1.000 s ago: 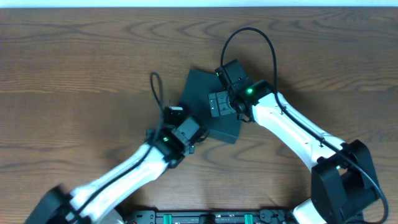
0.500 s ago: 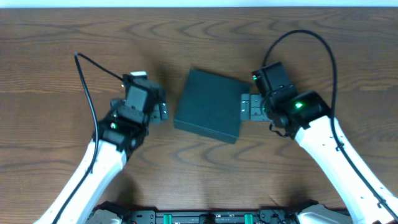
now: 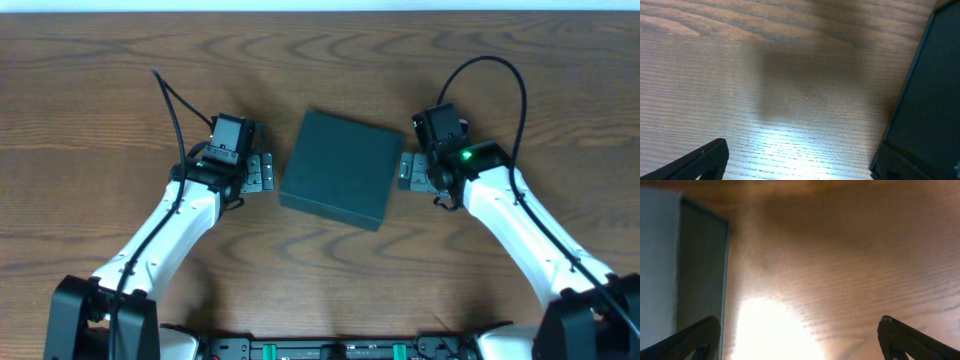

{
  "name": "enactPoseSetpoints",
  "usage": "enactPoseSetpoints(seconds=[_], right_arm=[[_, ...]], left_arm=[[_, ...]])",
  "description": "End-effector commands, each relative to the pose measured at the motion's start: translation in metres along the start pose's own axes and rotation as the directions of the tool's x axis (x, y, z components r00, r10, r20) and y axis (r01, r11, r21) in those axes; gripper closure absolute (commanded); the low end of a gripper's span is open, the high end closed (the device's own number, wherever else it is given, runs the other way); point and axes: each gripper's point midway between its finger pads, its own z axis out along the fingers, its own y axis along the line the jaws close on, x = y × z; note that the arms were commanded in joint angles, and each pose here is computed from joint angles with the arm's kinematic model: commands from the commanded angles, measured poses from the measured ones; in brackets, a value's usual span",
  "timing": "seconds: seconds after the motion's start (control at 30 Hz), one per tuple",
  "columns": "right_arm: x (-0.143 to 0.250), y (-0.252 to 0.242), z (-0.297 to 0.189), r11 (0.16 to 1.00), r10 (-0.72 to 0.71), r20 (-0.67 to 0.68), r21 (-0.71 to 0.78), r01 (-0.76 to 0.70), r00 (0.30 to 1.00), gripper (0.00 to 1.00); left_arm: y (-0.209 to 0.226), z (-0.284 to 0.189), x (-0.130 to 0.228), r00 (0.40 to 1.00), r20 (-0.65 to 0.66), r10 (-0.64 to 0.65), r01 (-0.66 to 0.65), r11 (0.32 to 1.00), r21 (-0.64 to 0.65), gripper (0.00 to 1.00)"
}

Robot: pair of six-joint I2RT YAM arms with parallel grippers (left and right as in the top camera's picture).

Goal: Pack container

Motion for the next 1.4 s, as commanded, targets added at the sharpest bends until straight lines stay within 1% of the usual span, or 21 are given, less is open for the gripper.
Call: enactPoseSetpoints(seconds=[0.0, 0.17, 0.3, 0.4, 0.63, 0.73, 0.93, 1.07, 1.37], right_arm=[[-0.001, -0.003, 0.015, 0.999, 0.025, -0.013, 0.028, -0.025, 1.0, 0.01], [-0.003, 0.009, 0.04, 1.0, 0.024, -0.028, 0.009, -0.024, 0.999, 0.01], [-0.008, 0.016, 0.046, 0.999, 0.03, -0.014, -0.014, -0.03, 0.999, 0.01], [-0.016, 0.024, 0.046, 0.998, 0.034, 0.013, -0.051, -0.034, 0.999, 0.01], [-0.028, 0.041, 0.046, 0.99, 0.037, 0.05, -0.135, -0.03, 0.998, 0.01], [-0.03, 0.047, 0.046, 0.987, 0.037, 0.057, -0.159, -0.027, 0.998, 0.01], [-0.034, 0.064, 0.041, 0.981, 0.017, 0.097, -0.192, 0.002, 0.995, 0.01], [-0.032, 0.075, 0.038, 0.978, -0.003, 0.108, -0.207, 0.026, 0.994, 0.01], [-0.032, 0.078, 0.037, 0.977, -0.006, 0.115, -0.212, 0.03, 0.993, 0.01]], left_arm=[[-0.002, 0.005, 0.005, 1.0, -0.019, 0.017, -0.017, 1.0, 0.016, 0.05], [-0.007, 0.005, 0.014, 0.998, -0.062, 0.004, -0.002, 0.999, 0.045, 0.05], [-0.007, 0.005, 0.016, 0.997, -0.072, 0.0, 0.004, 0.999, 0.048, 0.05], [-0.014, 0.005, 0.02, 0.996, -0.093, -0.003, 0.012, 0.996, 0.089, 0.05], [-0.022, 0.003, 0.032, 0.983, -0.16, -0.085, 0.105, 0.987, 0.121, 0.05], [-0.021, 0.002, 0.037, 0.977, -0.184, -0.109, 0.131, 0.985, 0.112, 0.05], [-0.026, 0.0, 0.045, 0.972, -0.211, -0.102, 0.129, 0.985, 0.116, 0.05], [-0.027, -0.001, 0.049, 0.966, -0.226, -0.127, 0.154, 0.982, 0.108, 0.05], [-0.025, -0.003, 0.053, 0.958, -0.242, -0.153, 0.179, 0.98, 0.089, 0.05]])
